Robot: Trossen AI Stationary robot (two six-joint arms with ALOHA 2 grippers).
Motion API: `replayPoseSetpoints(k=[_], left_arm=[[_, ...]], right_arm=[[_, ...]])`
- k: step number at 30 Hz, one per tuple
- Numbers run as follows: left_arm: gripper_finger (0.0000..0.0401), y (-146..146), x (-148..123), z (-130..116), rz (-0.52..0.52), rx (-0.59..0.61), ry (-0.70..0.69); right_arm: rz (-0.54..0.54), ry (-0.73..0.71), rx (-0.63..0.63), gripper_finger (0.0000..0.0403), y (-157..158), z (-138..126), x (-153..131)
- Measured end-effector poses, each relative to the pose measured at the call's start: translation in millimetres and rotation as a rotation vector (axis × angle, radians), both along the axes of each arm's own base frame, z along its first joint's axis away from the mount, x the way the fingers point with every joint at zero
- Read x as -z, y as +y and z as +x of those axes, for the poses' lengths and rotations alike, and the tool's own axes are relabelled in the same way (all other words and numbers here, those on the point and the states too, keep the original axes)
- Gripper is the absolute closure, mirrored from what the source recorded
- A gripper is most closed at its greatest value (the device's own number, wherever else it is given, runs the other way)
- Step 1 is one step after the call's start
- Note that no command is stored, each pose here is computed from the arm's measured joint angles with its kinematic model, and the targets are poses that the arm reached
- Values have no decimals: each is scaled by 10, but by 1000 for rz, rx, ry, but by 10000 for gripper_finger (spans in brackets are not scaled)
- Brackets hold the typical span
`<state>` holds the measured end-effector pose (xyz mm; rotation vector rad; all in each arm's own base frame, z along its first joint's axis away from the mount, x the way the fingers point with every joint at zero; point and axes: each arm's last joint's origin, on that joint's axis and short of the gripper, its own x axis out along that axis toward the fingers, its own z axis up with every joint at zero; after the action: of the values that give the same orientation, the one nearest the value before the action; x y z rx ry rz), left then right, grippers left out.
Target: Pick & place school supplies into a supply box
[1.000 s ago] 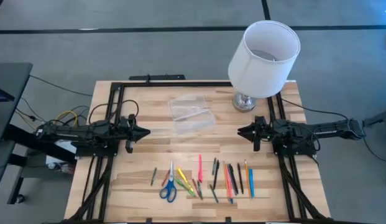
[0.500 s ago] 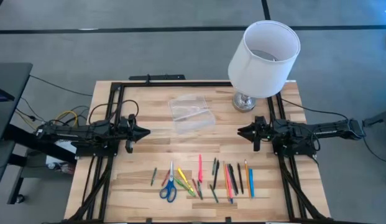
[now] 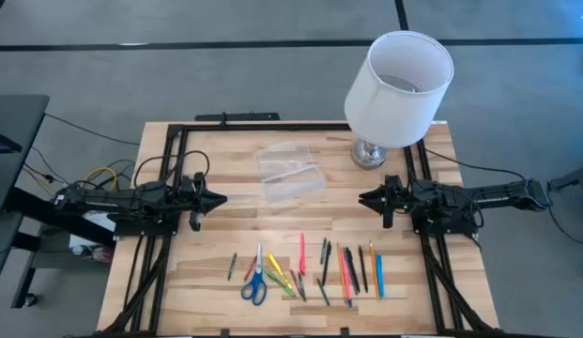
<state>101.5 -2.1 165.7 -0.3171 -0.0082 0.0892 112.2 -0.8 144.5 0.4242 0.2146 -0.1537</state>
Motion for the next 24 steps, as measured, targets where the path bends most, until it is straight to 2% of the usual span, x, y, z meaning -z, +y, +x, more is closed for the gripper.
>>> replayPoseSetpoints(k=[20,24], left_arm=[[377,1,-1,0,2,-5,0],[377,-1,0,0,-134,2,-11]], right_arm=[[0,0,0,305,0,0,0],[0,0,0,305,0,0,0]])
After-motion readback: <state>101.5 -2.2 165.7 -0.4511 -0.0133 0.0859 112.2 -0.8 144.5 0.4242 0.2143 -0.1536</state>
